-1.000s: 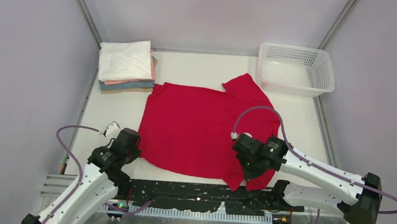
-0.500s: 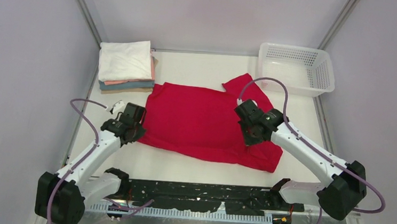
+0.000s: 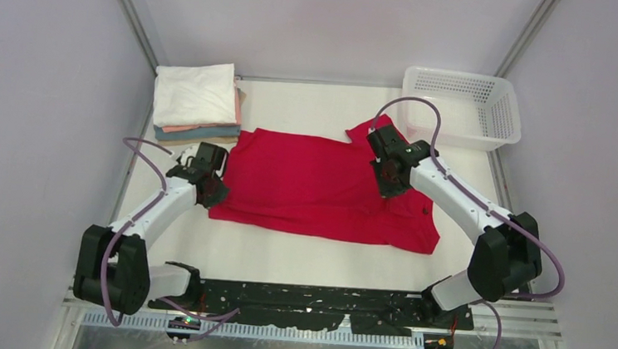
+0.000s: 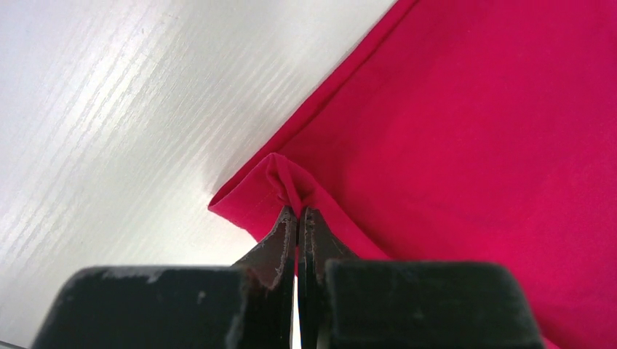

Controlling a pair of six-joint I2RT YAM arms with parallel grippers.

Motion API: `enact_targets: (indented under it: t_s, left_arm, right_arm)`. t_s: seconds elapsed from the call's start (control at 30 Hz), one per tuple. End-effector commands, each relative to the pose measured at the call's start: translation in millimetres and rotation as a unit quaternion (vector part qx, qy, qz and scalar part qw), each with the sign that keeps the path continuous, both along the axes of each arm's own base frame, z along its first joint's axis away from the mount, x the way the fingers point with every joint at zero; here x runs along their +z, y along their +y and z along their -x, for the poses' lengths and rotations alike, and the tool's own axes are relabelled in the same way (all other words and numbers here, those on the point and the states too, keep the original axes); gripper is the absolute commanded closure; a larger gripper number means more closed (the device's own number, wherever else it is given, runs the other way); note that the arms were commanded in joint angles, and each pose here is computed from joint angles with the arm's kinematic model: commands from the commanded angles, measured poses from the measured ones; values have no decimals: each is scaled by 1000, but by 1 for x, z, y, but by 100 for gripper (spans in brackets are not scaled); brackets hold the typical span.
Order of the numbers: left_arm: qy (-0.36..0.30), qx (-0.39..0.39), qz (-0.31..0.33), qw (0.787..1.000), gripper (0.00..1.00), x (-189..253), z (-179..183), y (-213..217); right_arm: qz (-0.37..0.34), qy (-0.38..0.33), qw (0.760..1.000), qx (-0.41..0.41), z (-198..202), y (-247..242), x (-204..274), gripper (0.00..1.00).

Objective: Fold and stack the t-shirts
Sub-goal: Fold the flattened tshirt in 1/3 of the way

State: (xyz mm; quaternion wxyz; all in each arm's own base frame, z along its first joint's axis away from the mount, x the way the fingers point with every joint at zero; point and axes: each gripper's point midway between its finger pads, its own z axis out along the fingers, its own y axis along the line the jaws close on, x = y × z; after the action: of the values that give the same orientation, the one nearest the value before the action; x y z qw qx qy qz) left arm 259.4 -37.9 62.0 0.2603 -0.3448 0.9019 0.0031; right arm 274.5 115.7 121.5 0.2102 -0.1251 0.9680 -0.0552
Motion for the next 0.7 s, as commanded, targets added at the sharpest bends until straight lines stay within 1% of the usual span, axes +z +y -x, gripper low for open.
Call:
enact_targets:
  t_s: [0.0,0.2,0.5,0.67]
  left_arm:
    - [-20,-5,7,1000,100,10,-22,0]
    - [-16,-18,15,1000,100,7,-31,-4]
    - [-13,-10,6,1000,100,6,-37,2]
    - [-5,-19,9,1000,100,6,-45,-1]
  right_arm:
    - [7,-26,1000,3,-22,-1,11,94]
    - [39,-43,998,1,-39,-9,17,94]
    - [43,-39,998,3,-54,-9,11,94]
    - [57,-40,997,-18,-59,-20,11,94]
